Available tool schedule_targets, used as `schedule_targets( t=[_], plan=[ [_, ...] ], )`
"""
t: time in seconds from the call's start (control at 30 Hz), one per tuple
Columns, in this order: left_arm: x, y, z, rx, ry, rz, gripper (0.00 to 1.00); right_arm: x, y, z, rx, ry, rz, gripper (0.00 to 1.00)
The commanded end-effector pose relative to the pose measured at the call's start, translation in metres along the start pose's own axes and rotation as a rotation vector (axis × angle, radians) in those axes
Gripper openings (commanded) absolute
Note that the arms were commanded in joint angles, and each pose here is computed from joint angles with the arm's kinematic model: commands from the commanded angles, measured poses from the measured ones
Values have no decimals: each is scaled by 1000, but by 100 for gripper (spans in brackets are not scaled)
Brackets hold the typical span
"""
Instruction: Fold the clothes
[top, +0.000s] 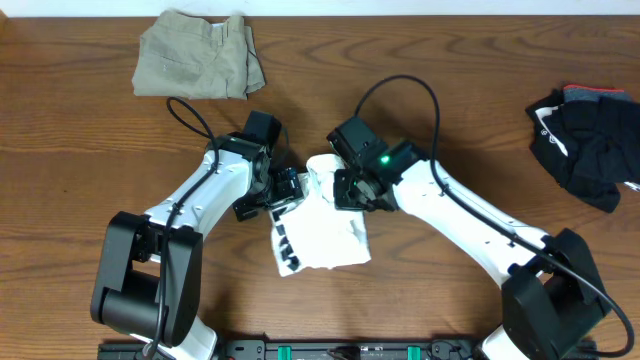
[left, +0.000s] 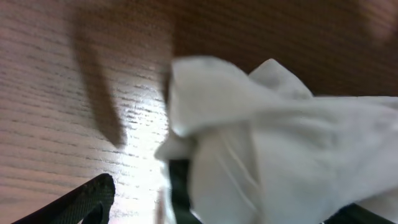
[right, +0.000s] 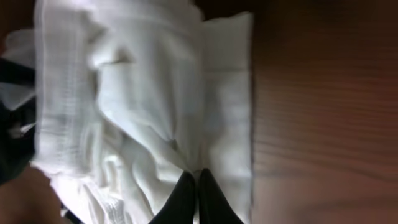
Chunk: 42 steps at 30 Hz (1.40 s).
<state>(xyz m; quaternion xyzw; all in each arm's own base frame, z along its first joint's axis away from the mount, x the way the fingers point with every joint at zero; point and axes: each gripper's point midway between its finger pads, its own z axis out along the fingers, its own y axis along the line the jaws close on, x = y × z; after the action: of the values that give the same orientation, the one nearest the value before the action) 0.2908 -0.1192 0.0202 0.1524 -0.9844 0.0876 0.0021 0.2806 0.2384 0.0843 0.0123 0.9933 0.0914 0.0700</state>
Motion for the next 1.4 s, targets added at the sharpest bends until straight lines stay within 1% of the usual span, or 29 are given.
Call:
schedule_targets(
  t=[0.0, 0.07, 0.17, 0.33, 0.37, 0.43, 0.47, 0.57, 0.6, 0.67, 0.73, 0.83, 1.0, 1.1, 1.2, 1.27, 1.37],
  plan=[
    [3, 10, 4, -37, 14, 3, 89, -21, -30, -17, 183, -107, -13, 5],
    [3, 12, 2, -40, 16, -4, 89, -19, -45, -21, 247, -101, 8, 8],
    [1, 16, -5, -35, 6, -21, 88, -16, -54, -22, 268, -78, 19, 18],
    [1, 26, -25, -27, -10, -57, 88, -12, -51, -21, 242, -50, 4, 17],
    [2, 28, -31, -24, -17, -64, 88, -11, -45, -19, 211, -36, -12, 16],
    [2, 32, -43, -15, -34, -77, 88, -6, -22, -16, 91, 8, -97, 16],
    [3, 34, -50, -8, -46, -86, 88, -3, -6, -15, 4, 35, -154, 17],
    [6, 40, -65, 2, -63, -103, 88, 5, 23, -18, -161, 76, -253, 20],
    [8, 42, -68, 2, -66, -109, 88, 8, 33, -19, -213, 84, -295, 21],
    [11, 47, -75, 2, -68, -125, 88, 12, 44, -21, -265, 82, -379, 26],
    [15, 52, -80, -3, -60, -143, 88, 15, 49, -21, -271, 75, -440, 33],
    [21, 58, -84, -14, -43, -169, 88, 23, 56, -21, -278, 73, -538, 40],
    [30, 62, -84, -29, -11, -178, 88, 36, 71, -20, -295, 66, -639, 47],
    [34, 61, -84, -23, 10, -179, 88, 41, 80, -18, -297, 56, -661, 49],
    [46, 49, -80, 42, 69, -169, 89, 40, 81, -9, -234, 35, -631, 52],
    [52, 42, -77, 74, 98, -145, 88, 39, 76, 1, -168, 26, -611, 52],
    [57, 41, -68, 71, 105, -127, 88, 42, 73, 14, -131, 47, -609, 51]
  ],
)
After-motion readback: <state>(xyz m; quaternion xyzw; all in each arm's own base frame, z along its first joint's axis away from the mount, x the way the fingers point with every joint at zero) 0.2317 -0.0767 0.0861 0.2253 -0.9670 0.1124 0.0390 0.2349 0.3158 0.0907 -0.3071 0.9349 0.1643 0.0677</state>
